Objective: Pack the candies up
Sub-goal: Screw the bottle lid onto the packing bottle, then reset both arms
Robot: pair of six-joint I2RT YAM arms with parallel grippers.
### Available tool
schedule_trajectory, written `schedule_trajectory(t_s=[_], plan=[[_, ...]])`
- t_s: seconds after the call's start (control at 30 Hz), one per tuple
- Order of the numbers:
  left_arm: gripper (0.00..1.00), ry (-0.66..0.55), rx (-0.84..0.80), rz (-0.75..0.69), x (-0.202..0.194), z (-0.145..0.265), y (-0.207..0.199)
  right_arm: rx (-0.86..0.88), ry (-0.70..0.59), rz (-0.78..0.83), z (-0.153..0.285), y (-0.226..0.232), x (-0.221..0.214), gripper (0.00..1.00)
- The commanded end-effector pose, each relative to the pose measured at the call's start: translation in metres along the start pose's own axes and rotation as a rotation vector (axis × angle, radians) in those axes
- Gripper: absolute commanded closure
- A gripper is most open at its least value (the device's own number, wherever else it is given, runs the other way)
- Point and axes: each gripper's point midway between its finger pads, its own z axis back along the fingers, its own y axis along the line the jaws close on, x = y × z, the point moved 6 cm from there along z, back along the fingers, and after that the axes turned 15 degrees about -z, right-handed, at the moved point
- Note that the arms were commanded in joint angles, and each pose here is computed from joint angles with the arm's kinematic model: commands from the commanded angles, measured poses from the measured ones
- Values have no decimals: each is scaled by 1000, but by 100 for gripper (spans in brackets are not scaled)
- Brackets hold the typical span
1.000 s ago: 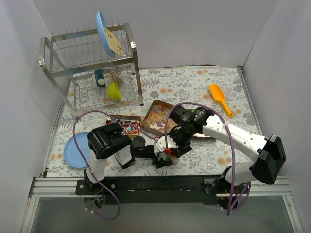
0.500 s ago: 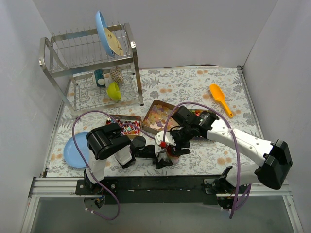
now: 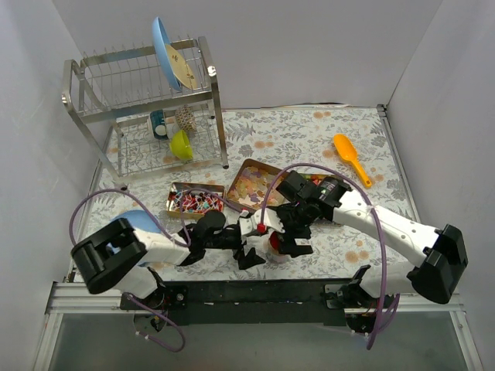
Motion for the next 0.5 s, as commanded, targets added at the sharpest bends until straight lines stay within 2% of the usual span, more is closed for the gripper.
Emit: schedule_trajectory(t_s=[0.0, 0.07, 0.17, 0.23, 0.3, 0.33, 0.4, 0.47], plan=[[2, 141, -40, 58, -11, 31, -20, -105, -46, -85, 42, 5, 7, 2], [2, 59, 32, 28, 10, 44, -14, -216, -121, -176, 66, -11, 9, 2], [2, 30, 199, 21, 32, 59, 3, -409, -173, -401, 91, -45, -5, 2], [2, 75, 321, 61, 36, 66, 22, -509, -196, -576, 104, -65, -21, 2], [2, 133, 460, 164, 28, 84, 52, -610, -235, -756, 112, -83, -38, 2], [2, 121, 518, 201, 39, 90, 70, -647, -252, -805, 115, -89, -43, 2], [2, 183, 666, 337, 28, 108, 97, -738, -275, -889, 125, -99, -60, 2], [2, 190, 709, 368, 36, 119, 115, -803, -352, -931, 134, -108, -61, 2]])
